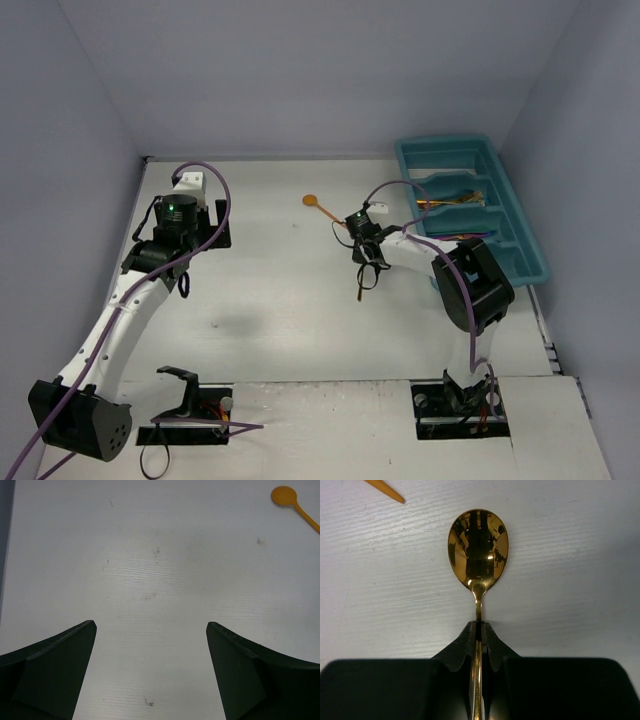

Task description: Sort the eating utensils into containers

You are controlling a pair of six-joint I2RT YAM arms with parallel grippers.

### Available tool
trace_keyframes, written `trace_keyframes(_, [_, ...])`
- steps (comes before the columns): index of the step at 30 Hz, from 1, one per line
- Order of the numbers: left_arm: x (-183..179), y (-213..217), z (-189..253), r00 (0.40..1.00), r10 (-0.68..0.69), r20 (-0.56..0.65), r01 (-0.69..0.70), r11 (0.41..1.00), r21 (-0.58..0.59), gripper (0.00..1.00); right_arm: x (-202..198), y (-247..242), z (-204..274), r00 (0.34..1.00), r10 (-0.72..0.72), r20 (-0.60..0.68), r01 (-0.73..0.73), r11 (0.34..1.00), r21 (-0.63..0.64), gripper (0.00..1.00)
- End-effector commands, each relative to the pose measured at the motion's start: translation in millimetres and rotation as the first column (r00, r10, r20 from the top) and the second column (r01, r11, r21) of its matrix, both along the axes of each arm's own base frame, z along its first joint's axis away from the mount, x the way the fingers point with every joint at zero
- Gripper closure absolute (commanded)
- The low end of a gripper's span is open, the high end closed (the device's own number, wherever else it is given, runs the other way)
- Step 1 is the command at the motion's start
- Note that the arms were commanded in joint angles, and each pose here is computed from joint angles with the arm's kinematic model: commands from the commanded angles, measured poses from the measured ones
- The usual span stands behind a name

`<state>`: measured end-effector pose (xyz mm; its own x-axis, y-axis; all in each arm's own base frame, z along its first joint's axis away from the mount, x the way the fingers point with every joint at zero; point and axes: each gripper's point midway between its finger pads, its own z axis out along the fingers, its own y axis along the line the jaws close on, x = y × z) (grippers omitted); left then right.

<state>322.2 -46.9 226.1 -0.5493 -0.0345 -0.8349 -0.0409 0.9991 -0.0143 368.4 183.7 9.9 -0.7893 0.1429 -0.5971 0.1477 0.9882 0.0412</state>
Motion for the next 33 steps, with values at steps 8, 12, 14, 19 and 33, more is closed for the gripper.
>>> trace_keyframes(8, [9,-1,29,0.996,-0.001,0.090,0.003,1.000,-0.019,0.09,36,7,171,0.937,-0.071,0.342,-0.007,0.975,0.221,1.00])
trace_keyframes(12, [9,-1,28,0.996,-0.002,0.085,0.003,1.000,-0.018,0.09,40,-54,218,0.877,-0.225,0.426,0.114,0.956,0.270,1.00])
trace_keyframes(14, [9,-1,28,0.996,-0.001,0.087,0.003,1.000,-0.019,0.09,39,-92,229,0.841,-0.308,0.444,0.193,0.939,0.284,1.00])
trace_keyframes(19, [9,-2,27,0.996,-0.006,0.084,0.008,1.000,-0.023,0.09,23,-177,221,0.767,-0.483,0.423,0.367,0.870,0.328,1.00])
trace_keyframes(33, [8,-4,28,0.996,-0.012,0.086,0.014,0.999,-0.029,0.09,-35,-303,141,0.484,-0.835,0.260,0.745,0.549,0.379,1.00])
